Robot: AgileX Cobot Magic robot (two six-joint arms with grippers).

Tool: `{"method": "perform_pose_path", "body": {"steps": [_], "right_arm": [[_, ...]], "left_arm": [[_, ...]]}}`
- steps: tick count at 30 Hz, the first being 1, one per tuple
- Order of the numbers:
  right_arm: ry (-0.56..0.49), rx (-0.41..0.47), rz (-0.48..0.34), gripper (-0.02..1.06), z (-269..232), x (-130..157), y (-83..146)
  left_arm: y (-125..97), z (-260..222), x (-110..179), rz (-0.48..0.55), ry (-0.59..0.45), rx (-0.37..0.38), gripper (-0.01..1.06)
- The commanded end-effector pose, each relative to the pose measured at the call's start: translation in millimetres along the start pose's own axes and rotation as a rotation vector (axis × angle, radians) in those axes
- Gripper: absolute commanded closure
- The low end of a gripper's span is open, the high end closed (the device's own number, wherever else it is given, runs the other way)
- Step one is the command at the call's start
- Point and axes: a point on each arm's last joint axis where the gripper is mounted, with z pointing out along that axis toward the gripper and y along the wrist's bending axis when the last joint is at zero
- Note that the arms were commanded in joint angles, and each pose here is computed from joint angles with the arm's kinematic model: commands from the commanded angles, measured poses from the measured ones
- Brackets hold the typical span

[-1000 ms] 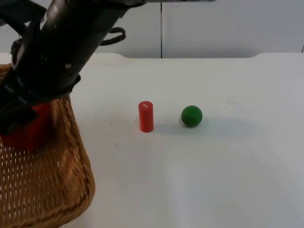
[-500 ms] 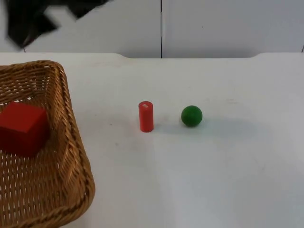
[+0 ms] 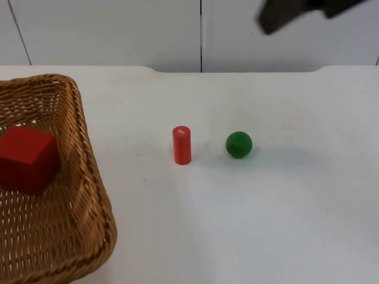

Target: Pick up the basket with the left hand and place the object to the left of the red cylinder into the basket with the right hand.

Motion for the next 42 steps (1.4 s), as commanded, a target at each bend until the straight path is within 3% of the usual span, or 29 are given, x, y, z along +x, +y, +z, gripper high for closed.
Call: {"method": "perform_pose_path", "body": {"steps": [1,4,10,16,26,42], "right_arm": [[-0.036,0.023,0.032,0.03,-28,19,-1],[-0.081,0.045,0.047,0.03,-64,45,5],[-0.073,0.086,0.086,0.03,-102,82,15],[-0.058,0.149,0.125,0.03,-128,103,18],[-0.091,0.196,0.082,0.03,-143,108,19],[-0.117,0.199,0.059,0.03,-143,105,18]], "left_arm": [[-2,-1,-1,-0.028,-0.021,0.027,1.05],[-2,-1,-1,-0.028,-0.021,0.027,1.05],[-4,-2,-2,-0.018,-0.036,0.044,1.05],[-4,-2,-3,-0.021,-0.04,0.044,1.05],[-2,22,-23,-0.059,-0.013,0.053,1.05],[-31,143,-69,0.105,0.155,-0.034,1.05]]}}
